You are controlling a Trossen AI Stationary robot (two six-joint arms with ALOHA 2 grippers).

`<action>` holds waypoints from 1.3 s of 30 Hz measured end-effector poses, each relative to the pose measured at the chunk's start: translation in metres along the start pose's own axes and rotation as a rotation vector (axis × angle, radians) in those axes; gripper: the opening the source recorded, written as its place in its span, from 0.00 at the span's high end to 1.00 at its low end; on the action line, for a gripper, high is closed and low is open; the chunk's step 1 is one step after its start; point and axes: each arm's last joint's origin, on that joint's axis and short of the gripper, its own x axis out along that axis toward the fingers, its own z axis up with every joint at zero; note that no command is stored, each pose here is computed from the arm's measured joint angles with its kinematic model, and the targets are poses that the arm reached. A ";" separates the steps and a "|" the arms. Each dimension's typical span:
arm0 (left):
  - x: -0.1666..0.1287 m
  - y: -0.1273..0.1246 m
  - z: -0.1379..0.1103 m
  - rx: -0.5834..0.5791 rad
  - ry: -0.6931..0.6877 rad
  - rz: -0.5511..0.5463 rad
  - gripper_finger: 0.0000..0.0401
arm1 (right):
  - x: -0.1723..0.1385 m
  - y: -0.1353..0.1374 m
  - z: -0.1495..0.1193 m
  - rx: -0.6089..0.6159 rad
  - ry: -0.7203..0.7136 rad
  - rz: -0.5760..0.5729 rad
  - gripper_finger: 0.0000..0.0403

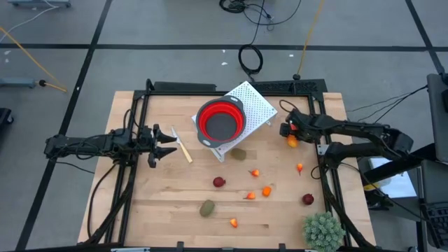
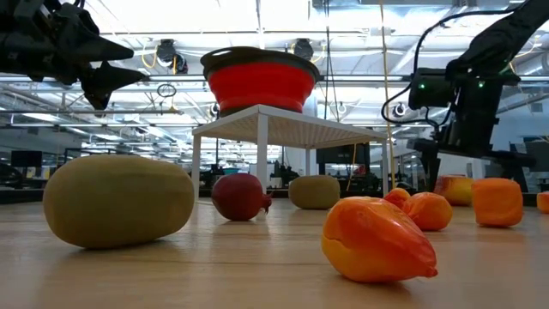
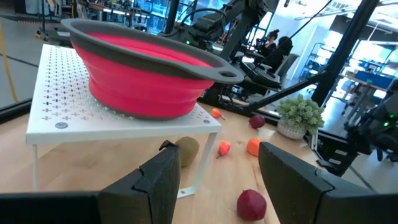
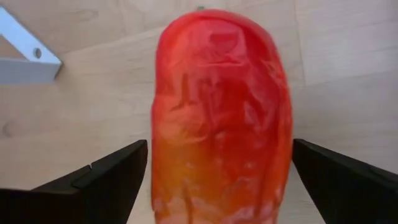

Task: Pick & Place Fruit
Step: Put the mango into the red strainer bowl on the shelf

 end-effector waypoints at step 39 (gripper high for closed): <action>0.000 0.000 0.000 0.000 0.001 0.000 0.47 | -0.065 -0.012 0.002 0.216 -0.214 0.487 0.42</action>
